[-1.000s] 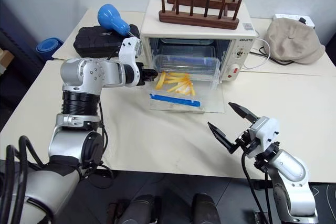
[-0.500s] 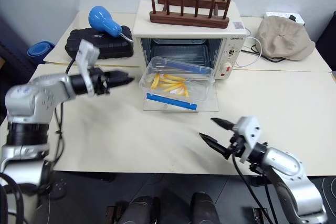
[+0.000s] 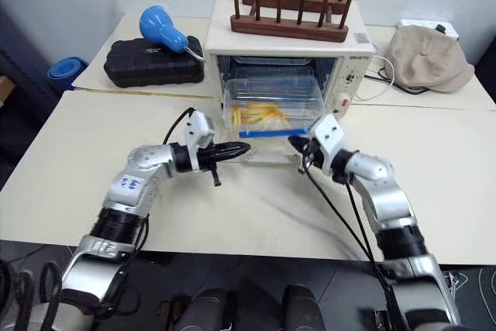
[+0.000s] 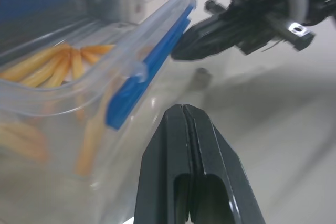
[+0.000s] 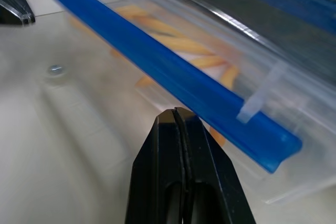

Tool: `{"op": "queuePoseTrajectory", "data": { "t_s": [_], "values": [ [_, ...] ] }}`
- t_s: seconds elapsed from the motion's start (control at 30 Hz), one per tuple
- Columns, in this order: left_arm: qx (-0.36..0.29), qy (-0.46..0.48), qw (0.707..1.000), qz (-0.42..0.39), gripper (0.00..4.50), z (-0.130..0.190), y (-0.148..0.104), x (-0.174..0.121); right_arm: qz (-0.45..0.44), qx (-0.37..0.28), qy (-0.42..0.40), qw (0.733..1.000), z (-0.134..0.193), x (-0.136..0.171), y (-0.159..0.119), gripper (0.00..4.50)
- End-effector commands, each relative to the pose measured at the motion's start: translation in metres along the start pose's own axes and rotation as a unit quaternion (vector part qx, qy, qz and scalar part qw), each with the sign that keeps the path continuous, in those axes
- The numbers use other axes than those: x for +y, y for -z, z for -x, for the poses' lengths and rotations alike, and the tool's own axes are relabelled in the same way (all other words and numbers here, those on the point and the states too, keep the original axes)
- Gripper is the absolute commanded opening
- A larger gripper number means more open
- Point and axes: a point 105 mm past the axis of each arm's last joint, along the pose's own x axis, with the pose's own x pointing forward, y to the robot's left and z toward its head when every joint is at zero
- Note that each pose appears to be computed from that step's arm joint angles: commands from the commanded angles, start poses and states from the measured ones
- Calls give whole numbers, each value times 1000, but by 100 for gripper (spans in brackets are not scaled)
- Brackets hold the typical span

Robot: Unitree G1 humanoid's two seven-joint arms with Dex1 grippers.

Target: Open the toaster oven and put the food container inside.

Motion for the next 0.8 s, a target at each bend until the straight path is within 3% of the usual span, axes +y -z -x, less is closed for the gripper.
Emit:
{"op": "queuePoseTrajectory", "data": {
  "t_s": [0.03,0.3,0.47,0.57,0.7,0.8],
  "values": [
    [-42,-97,994,1,0,-8,-18,28,3,-24,21,1000,-16,-9,-14,2],
    [-103,-171,980,19,0,-30,-43,55,-16,-59,79,995,-45,-26,-30,2],
    [-109,-136,984,24,0,-30,-44,48,-15,-66,75,995,-44,-25,-32,2],
    [-108,-89,990,19,52,-10,-47,40,-7,-45,46,998,-26,-19,-29,0],
    [-83,21,996,-13,168,48,-45,19,3,-16,24,1000,19,-21,-30,0],
    [-36,91,995,-24,255,96,-31,10,9,51,37,998,53,-37,1,0]
  ]
}}
